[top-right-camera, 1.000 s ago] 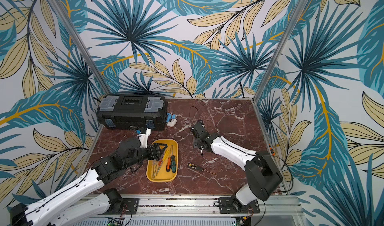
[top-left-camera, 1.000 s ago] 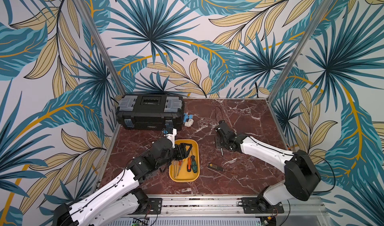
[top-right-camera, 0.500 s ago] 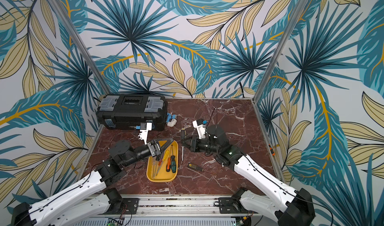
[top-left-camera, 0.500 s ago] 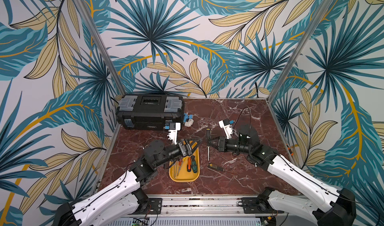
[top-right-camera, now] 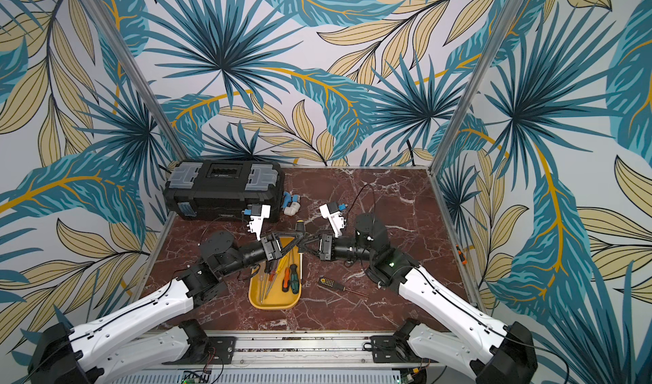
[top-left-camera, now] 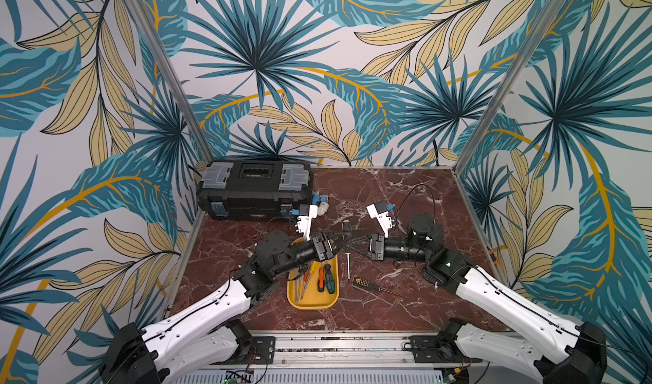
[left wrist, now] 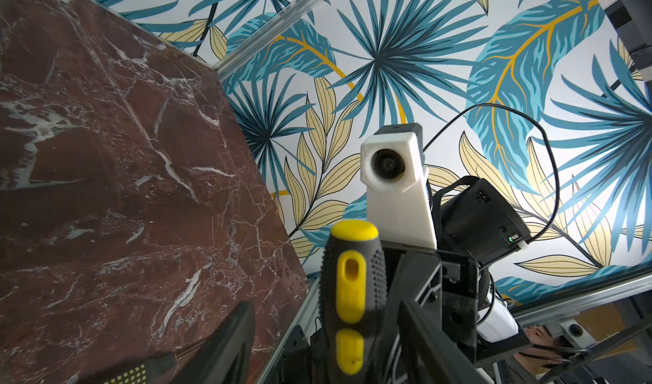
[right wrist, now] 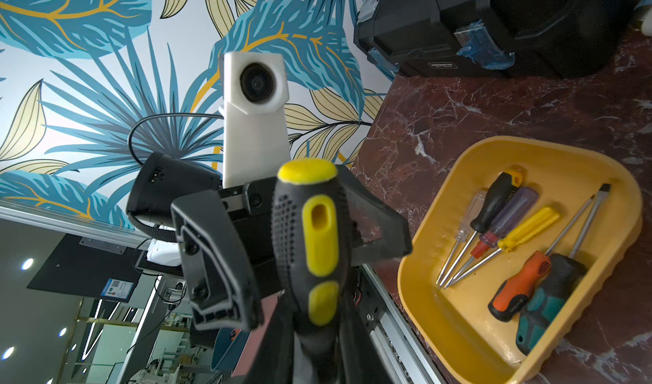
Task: Put the screwdriver on the desktop into the storage box
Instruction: Place the screwdriver in the storage box.
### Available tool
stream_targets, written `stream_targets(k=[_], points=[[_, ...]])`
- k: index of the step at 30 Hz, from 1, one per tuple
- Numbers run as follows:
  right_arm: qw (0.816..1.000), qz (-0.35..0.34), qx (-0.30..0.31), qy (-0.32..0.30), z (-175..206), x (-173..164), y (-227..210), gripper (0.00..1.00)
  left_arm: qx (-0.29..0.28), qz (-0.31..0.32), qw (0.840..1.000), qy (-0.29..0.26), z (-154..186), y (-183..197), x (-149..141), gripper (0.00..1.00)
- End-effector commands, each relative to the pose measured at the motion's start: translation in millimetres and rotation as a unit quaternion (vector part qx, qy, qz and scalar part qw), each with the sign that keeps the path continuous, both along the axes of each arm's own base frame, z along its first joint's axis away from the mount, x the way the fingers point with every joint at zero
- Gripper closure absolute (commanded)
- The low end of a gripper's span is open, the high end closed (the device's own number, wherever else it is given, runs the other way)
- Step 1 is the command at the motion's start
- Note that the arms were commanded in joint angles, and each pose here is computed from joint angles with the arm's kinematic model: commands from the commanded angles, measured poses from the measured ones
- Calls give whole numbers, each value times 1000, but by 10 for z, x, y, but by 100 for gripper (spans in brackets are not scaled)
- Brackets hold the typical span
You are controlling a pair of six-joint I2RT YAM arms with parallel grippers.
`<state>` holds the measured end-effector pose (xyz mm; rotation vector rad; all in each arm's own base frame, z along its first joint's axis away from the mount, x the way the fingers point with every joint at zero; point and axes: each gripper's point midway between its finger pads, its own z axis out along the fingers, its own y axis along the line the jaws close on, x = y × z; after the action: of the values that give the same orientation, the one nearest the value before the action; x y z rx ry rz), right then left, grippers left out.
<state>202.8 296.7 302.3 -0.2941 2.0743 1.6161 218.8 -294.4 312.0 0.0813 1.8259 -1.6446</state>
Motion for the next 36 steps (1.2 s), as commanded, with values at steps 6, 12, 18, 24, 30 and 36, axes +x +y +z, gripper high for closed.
stream_targets(k=[6, 12, 18, 24, 30, 36], points=[[1000, 22, 17, -8, 18, -151, 30, 97, -46, -11, 999, -26, 292, -69, 29, 70], [1000, 5, -4, -4, -112, -139, -11, 72, -7, 28, 1000, 3, 111, 1, 167, 100], [982, -68, -179, 8, -719, 11, -295, 25, 149, 151, 972, 97, -537, 370, 430, 100], [965, -56, -257, -1, -978, -109, -201, 35, 148, 163, 968, 118, -652, 423, 442, 100], [972, -13, -235, -31, -849, -294, 103, 44, 127, 158, 971, 123, -648, 412, 459, 100], [967, 0, -251, -32, -912, -312, 240, 61, 119, 155, 973, 125, -625, 411, 457, 100]])
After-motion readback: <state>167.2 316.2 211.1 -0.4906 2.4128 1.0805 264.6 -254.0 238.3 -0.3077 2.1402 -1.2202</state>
